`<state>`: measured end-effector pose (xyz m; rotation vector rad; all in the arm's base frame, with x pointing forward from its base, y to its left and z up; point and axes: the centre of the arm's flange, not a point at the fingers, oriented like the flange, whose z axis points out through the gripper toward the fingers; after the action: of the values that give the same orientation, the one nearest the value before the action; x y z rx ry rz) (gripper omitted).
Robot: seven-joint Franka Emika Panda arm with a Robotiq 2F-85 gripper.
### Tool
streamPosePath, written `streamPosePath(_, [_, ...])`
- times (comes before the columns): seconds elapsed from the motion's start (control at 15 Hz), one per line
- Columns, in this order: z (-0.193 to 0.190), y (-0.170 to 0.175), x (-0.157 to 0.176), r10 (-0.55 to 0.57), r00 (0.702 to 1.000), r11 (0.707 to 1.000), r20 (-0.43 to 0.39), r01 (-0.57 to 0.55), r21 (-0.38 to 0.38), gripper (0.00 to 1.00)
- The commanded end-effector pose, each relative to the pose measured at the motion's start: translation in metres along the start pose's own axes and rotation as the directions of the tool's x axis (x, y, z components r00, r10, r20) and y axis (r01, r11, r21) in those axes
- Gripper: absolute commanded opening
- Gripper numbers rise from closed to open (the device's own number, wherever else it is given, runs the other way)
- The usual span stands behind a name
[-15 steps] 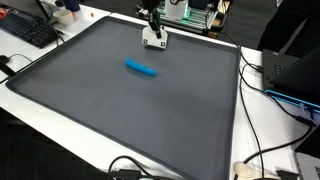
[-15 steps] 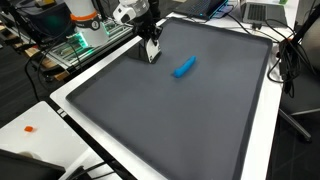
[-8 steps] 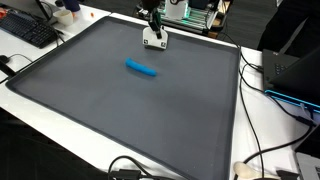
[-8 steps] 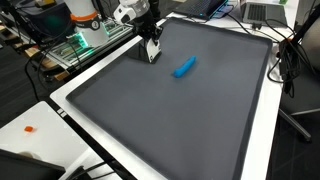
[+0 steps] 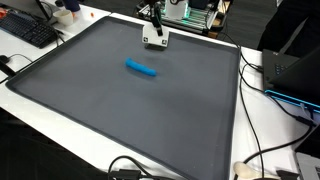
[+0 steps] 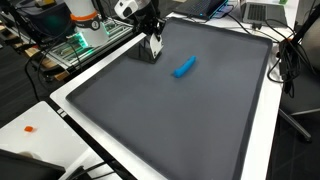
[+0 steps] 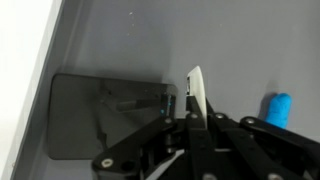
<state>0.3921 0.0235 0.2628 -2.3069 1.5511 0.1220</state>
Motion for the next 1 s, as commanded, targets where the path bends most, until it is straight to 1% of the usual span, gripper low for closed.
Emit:
streamPosePath(0.0, [-0.023,-0.006,-0.018,-0.122,0.992,0.992,0.023,0.122,-0.027,0.01])
streamPosePath(0.2, [-0.033,-0.027,-0.027,-0.231,0.972,0.968,0.042,0.234,-0.086,0.01])
streamPosePath(0.33, [-0.039,-0.044,-0.032,-0.316,0.948,0.939,0.050,0.320,-0.129,0.01])
streamPosePath(0.53, [-0.045,-0.074,-0.037,-0.441,0.895,0.873,0.065,0.445,-0.198,0.01])
streamPosePath(0.67, [-0.047,-0.095,-0.041,-0.500,0.863,0.834,0.075,0.503,-0.228,0.01])
streamPosePath(0.8, [-0.045,-0.116,-0.044,-0.560,0.823,0.786,0.092,0.563,-0.255,0.01])
streamPosePath(0.87, [-0.042,-0.125,-0.044,-0.590,0.801,0.757,0.099,0.591,-0.279,0.01])
streamPosePath(0.93, [-0.039,-0.134,-0.044,-0.622,0.774,0.726,0.115,0.626,-0.286,0.01])
